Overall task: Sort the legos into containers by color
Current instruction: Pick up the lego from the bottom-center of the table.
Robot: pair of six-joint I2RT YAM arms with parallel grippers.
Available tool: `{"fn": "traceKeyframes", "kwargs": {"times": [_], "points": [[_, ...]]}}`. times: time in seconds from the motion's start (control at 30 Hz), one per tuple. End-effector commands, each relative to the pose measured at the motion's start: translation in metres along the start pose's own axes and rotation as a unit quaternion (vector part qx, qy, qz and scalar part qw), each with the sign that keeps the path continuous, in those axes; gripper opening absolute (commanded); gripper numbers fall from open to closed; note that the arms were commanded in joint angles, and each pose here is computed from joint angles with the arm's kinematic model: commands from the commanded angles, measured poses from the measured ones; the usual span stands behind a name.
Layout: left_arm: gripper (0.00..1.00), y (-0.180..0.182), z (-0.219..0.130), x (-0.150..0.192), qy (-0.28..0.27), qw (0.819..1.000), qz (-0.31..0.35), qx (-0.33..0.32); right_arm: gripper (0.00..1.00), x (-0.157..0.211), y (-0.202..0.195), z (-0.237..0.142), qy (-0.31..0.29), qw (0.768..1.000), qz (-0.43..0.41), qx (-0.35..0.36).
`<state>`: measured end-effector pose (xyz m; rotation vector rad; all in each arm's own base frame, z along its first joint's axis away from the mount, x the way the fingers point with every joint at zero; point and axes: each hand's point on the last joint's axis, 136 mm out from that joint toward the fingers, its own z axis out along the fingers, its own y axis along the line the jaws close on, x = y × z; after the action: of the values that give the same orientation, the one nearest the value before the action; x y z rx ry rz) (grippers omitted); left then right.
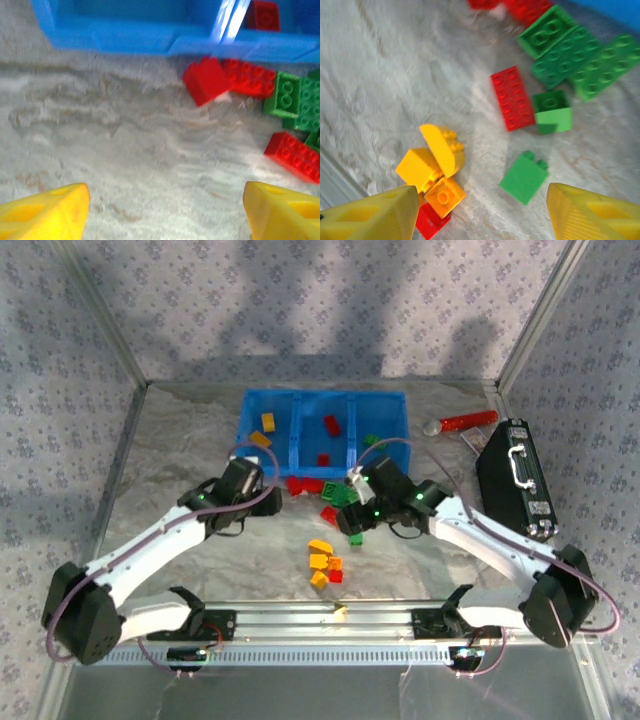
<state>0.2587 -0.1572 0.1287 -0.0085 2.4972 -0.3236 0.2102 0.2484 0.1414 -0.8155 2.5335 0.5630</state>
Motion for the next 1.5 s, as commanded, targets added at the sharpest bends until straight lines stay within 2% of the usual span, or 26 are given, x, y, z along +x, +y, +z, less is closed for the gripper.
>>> {"fn": "traceKeyframes", "kwargs": {"times": [0.0,0.17,0.23,0.57,0.93,1.17,1.3,1.4,1.47], "points": [[0.79,-0.005,-0.014,0.008,-0.020,0.998,-0.038,0.049,0.70,0.018,0.032,0.020,0.070,0.994,-0.072,-0.045],[0.78,0.009,-0.029,0.025,-0.027,0.997,-0.051,0.056,0.72,0.036,0.047,0.058,0.154,0.978,-0.140,-0.030],[0.77,0.013,-0.032,0.030,-0.027,0.996,-0.057,0.055,0.72,0.038,0.049,0.068,0.170,0.973,-0.155,-0.018],[0.75,0.023,-0.037,0.039,-0.034,0.996,-0.065,0.054,0.68,0.013,0.052,0.094,0.165,0.973,-0.160,0.001],[0.73,0.023,-0.033,0.037,-0.033,0.997,-0.055,0.046,0.67,0.020,0.036,0.114,0.184,0.971,-0.150,0.023],[0.72,0.023,-0.030,0.036,-0.033,0.997,-0.056,0.044,0.57,0.025,0.026,0.125,0.187,0.971,-0.146,0.038],[0.72,0.024,-0.031,0.035,-0.036,0.997,-0.055,0.041,0.55,0.029,0.026,0.127,0.192,0.969,-0.149,0.042],[0.71,0.024,-0.032,0.033,-0.039,0.997,-0.053,0.039,0.49,0.031,0.025,0.128,0.194,0.968,-0.150,0.046],[0.70,0.025,-0.034,0.030,-0.044,0.997,-0.053,0.037,0.41,0.030,0.025,0.128,0.192,0.968,-0.151,0.052]]}}
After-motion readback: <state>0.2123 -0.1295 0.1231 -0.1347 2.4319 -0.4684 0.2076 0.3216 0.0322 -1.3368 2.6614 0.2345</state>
